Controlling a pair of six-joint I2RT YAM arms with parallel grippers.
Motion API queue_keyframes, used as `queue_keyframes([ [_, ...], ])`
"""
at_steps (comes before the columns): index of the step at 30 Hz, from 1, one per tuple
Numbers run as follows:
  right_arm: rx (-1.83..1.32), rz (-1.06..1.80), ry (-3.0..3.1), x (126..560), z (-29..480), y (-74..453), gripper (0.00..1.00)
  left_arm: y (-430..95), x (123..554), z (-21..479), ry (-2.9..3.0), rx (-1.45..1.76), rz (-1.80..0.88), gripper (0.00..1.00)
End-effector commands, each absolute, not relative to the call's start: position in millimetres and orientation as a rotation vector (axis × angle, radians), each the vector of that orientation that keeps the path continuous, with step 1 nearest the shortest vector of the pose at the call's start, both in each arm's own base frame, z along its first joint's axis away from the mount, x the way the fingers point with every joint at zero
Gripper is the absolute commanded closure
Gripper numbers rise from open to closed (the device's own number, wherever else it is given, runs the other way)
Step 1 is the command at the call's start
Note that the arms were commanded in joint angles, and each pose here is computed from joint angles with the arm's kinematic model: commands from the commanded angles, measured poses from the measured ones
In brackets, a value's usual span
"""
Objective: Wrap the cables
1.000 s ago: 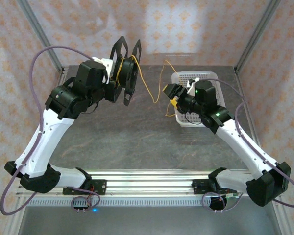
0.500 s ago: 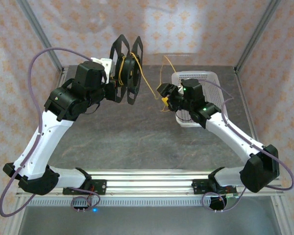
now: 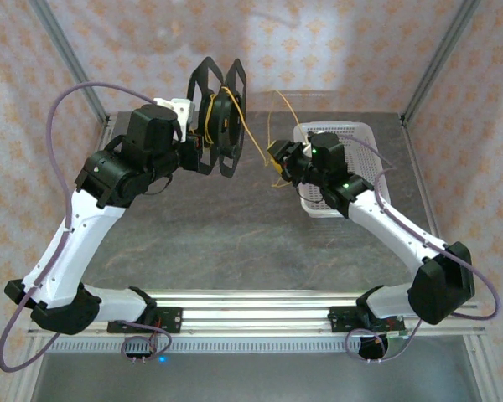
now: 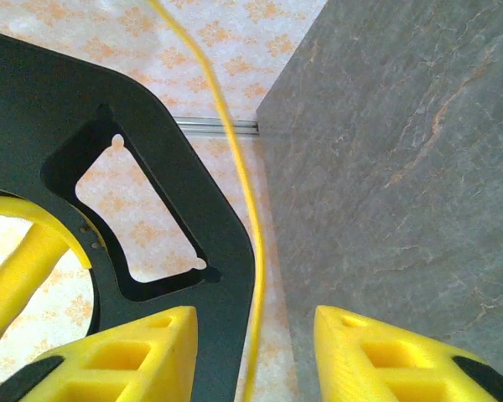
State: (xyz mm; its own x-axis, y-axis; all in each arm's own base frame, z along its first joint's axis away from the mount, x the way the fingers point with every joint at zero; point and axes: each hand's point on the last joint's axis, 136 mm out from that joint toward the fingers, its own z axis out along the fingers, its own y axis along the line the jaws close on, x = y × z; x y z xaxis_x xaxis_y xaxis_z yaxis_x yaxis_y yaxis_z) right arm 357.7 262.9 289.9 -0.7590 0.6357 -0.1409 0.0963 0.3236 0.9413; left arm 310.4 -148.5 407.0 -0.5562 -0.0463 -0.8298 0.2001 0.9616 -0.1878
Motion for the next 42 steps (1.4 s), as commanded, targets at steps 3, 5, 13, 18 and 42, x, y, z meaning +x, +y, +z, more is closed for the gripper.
queue_keyframes([
  [3, 0.641, 1.549, 2.033, 363, 303, 274, 0.60, -151, 311, 450, 1.975, 0.048, -0.441, 1.00],
  [5, 0.647, 1.566, 2.031, 363, 303, 275, 0.59, -152, 311, 449, 1.975, 0.047, -0.448, 1.00],
  [13, 0.668, 1.638, 2.013, 365, 301, 282, 0.67, -155, 313, 447, 1.974, 0.035, -0.470, 1.00],
  [18, 0.671, 1.651, 2.020, 365, 297, 285, 0.74, -155, 313, 449, 1.967, 0.024, -0.484, 1.00],
  [42, 0.047, 1.266, 2.301, 254, 304, 337, 1.00, -114, 349, 440, 1.951, -0.232, -0.186, 1.00],
])
